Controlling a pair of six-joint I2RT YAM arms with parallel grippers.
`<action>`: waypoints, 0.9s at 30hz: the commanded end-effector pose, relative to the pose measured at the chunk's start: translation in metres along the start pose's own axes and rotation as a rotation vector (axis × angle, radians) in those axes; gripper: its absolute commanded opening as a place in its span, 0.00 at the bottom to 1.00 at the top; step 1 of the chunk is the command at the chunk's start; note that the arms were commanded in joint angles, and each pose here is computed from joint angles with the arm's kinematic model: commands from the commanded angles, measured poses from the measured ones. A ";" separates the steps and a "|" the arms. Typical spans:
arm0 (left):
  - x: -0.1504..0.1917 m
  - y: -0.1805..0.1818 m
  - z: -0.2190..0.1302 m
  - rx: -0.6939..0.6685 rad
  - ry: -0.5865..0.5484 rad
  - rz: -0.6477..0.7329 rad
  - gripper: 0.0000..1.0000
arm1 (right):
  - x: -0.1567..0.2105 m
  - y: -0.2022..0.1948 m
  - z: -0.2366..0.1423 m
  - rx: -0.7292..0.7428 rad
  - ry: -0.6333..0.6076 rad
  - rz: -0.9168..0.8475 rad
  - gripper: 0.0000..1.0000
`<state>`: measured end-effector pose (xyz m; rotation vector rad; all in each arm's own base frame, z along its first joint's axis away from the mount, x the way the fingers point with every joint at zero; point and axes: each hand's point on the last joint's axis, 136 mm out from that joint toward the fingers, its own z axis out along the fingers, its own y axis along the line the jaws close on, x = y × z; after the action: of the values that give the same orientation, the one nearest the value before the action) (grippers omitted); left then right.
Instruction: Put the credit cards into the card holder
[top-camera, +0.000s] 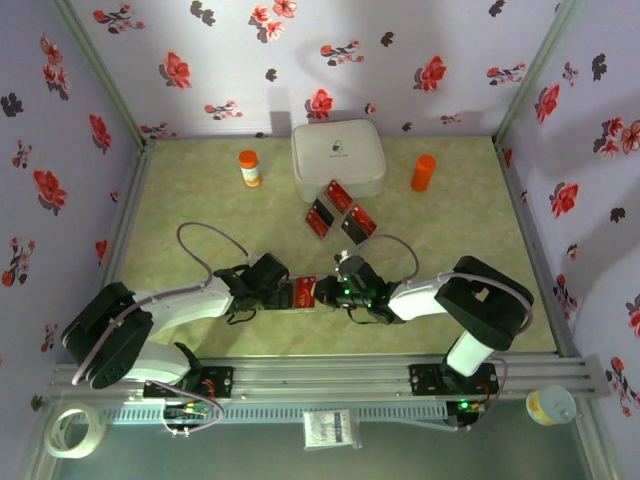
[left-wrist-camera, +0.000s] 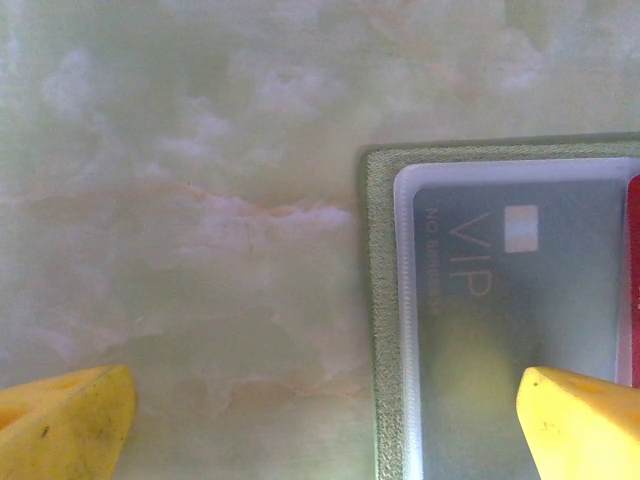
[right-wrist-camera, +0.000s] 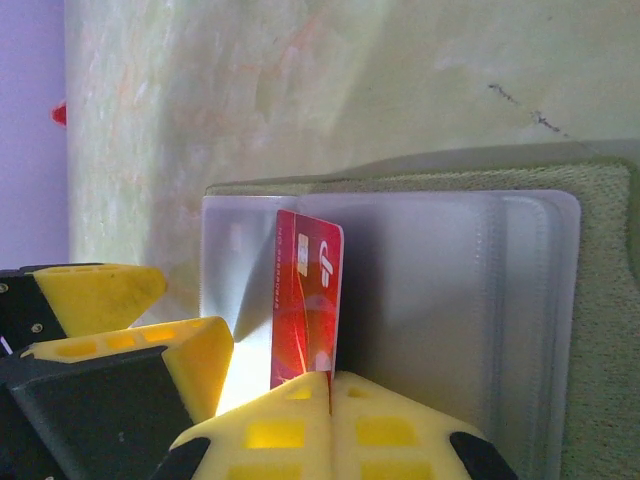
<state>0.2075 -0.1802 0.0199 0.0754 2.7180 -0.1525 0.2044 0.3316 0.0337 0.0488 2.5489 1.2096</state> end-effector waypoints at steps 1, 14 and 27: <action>0.017 0.012 0.003 -0.043 0.050 -0.001 0.99 | 0.016 -0.014 0.006 0.058 0.063 -0.021 0.00; 0.017 0.011 0.002 -0.043 0.050 0.002 0.99 | 0.016 -0.020 -0.001 0.087 0.050 -0.021 0.00; 0.016 0.012 0.002 -0.043 0.047 0.000 0.99 | 0.017 -0.025 -0.005 0.110 0.047 -0.018 0.00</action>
<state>0.2075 -0.1802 0.0200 0.0767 2.7162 -0.1503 0.2018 0.3295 0.0334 0.0492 2.5645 1.1912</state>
